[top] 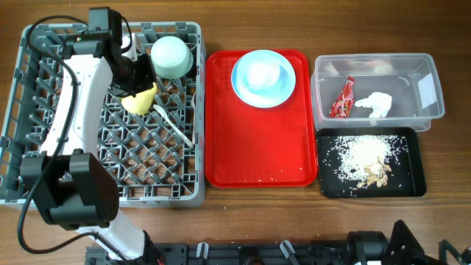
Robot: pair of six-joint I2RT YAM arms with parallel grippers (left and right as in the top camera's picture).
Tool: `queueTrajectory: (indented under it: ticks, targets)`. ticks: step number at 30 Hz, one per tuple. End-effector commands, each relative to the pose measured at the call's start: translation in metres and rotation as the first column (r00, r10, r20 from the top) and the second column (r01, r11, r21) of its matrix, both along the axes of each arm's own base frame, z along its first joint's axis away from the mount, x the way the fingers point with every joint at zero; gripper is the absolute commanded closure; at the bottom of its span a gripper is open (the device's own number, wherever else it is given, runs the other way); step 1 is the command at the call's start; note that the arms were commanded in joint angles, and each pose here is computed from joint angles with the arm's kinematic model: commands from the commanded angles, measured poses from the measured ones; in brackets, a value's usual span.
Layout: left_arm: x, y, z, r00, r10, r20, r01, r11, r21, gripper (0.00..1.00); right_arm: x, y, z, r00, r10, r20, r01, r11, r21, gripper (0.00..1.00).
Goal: Sort waste into correct bins and load items into the dishwasher rack
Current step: 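Reach the left gripper to the light-blue saucer and grasp its rim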
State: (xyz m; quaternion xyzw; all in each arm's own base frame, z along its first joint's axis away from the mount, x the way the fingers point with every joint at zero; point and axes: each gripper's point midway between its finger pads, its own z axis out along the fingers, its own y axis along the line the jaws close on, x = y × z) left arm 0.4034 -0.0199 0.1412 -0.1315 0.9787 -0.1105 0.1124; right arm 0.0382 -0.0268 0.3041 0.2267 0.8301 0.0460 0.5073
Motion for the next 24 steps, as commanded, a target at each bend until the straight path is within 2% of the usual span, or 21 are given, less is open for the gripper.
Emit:
queueTrajectory:
  ticks: [1,11,14,17,24]
  targets:
    - [0.000,0.024,-0.011,0.994,0.109,-0.013,-0.106,0.987,0.123,0.96,-0.002,0.000,0.000,1.000,0.000,0.009,0.000,1.000,0.004,0.00]
    - [0.005,0.025,-0.045,0.994,0.109,0.015,-0.110,0.986,0.121,0.96,-0.002,0.000,0.000,1.000,0.000,0.009,0.000,1.000,0.004,0.00]
    - [-0.001,0.038,-0.043,0.991,0.131,0.009,-0.130,0.972,0.194,0.96,-0.002,0.000,0.000,1.000,-0.001,0.009,0.001,1.000,0.004,0.00]
    - [-0.010,0.056,-0.026,0.986,0.166,0.022,-0.166,0.952,0.259,0.96,-0.002,0.000,0.000,1.000,0.000,0.009,0.000,1.000,0.004,0.00]
    - [-0.021,0.071,0.043,0.954,0.226,0.195,-0.271,0.930,0.247,0.96,-0.002,0.000,0.000,1.000,-0.001,0.009,0.001,1.000,0.004,0.00]
